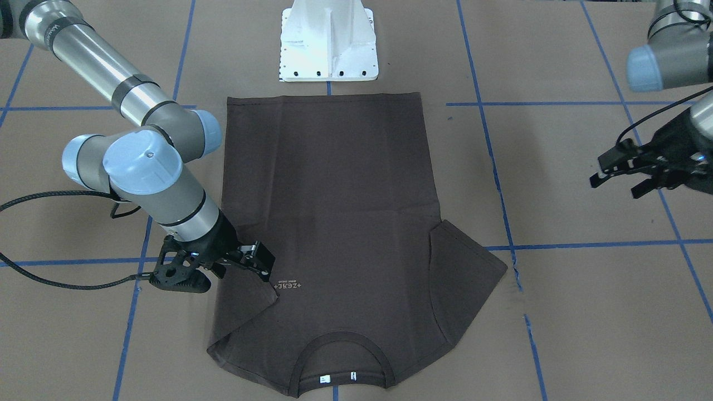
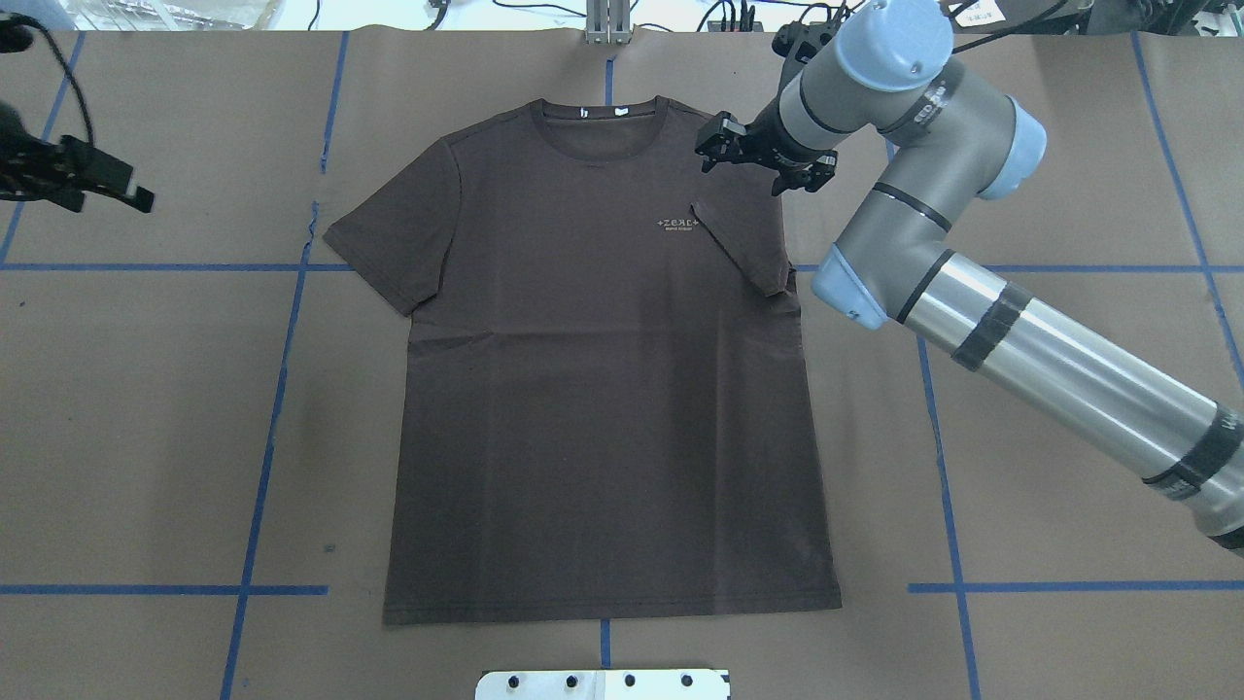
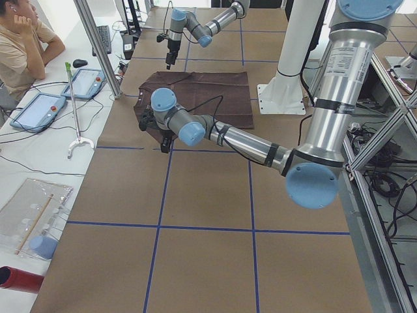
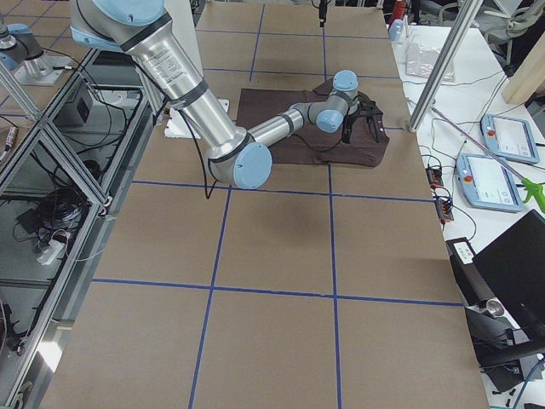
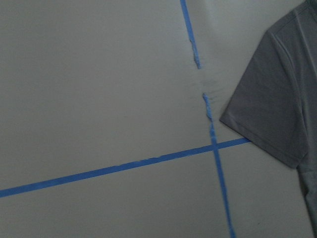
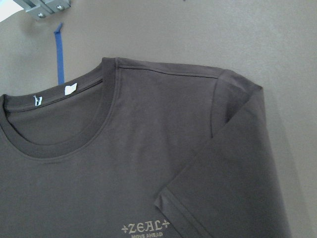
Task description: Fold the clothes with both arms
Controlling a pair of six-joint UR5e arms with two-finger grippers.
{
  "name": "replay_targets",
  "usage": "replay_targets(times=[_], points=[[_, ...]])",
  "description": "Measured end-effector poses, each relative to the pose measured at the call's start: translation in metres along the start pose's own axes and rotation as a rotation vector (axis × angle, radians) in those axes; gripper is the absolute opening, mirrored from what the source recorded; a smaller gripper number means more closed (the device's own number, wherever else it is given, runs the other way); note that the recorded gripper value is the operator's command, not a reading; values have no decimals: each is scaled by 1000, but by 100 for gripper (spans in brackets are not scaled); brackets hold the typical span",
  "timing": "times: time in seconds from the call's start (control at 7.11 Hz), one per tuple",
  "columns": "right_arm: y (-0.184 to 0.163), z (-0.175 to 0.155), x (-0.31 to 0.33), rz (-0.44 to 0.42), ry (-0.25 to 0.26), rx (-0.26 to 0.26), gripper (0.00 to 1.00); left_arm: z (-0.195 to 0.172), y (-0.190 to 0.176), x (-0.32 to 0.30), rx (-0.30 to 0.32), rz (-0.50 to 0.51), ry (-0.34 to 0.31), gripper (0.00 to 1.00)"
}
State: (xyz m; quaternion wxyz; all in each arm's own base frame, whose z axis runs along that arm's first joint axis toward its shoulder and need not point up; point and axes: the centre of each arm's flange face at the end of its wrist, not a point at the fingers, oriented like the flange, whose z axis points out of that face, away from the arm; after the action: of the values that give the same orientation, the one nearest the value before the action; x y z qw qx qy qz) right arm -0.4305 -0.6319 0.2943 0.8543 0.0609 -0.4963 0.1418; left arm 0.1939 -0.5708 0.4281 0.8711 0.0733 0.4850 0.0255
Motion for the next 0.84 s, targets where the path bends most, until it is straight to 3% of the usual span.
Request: replay_targets(times=[0.28, 0.42, 0.56, 0.84], points=[[-7, -39, 37, 18, -37, -33, 100, 74, -34, 53, 52, -118, -104, 89], [-4, -50, 44, 17, -49, -32, 100, 102, -51, 64, 65, -141, -125, 86], [-3, -54, 46, 16, -52, -29, 100, 125, -65, 67, 72, -154, -149, 73], [-2, -52, 54, 20, -44, -29, 100, 159, -68, 76, 69, -162, -188, 66]])
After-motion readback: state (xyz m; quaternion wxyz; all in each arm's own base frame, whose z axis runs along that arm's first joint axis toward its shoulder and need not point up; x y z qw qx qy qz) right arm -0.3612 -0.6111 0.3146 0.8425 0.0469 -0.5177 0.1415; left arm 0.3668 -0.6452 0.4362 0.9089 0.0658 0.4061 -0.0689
